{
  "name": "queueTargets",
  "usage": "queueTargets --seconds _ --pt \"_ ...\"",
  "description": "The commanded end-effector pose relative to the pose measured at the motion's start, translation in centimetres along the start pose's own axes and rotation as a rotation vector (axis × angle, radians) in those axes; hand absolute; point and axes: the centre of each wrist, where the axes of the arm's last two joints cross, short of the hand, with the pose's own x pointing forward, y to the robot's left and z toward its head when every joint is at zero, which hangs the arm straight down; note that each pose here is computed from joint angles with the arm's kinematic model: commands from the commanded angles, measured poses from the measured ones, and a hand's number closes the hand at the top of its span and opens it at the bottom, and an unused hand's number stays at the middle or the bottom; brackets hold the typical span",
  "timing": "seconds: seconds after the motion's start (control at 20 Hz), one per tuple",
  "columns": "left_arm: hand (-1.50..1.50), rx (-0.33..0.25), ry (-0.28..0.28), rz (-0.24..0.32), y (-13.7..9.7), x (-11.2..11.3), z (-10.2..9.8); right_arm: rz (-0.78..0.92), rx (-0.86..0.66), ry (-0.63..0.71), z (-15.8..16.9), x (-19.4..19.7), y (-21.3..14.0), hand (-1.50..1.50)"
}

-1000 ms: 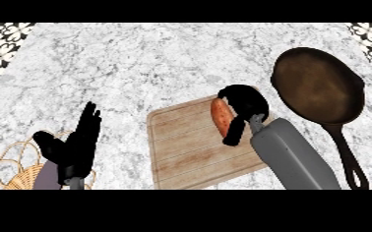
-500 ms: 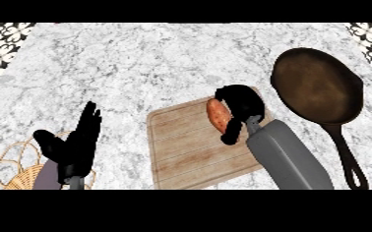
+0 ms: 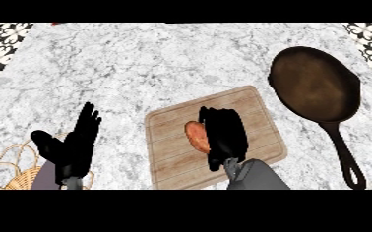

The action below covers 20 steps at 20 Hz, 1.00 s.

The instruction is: Pick the sweet potato from the cutting board and place it in the pan

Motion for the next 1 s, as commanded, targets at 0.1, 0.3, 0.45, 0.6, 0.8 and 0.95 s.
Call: queueTargets --seconds 0.1,0.3,0.45,0.6,0.8,0.95 --pt "0.00 0.005 0.052 -0.005 -0.1 -1.0 0.5 -0.030 -0.370 0.019 3.7 1.6 -4.4 1.50" --pt "0.00 0.003 0.066 -0.007 -0.7 -2.7 0.8 -0.111 -0.497 0.087 6.2 1.0 -6.6 1.50" --pt "0.00 -0.001 0.042 -0.011 0.5 -0.8 0.2 -0.143 -0.534 0.164 6.5 1.6 -9.5 1.50" --pt "0.00 0.007 0.064 -0.009 -0.5 -2.2 -0.1 -0.167 -0.554 0.187 6.6 0.1 -9.3 1.50" --pt "0.00 -0.006 0.050 0.008 -0.9 -2.0 1.2 -0.250 -0.574 0.193 4.2 -3.4 -12.5 1.50" --pt "0.00 -0.014 0.055 0.002 -0.5 -1.4 0.2 -0.287 -0.586 0.218 1.7 -5.9 -13.8 1.50"
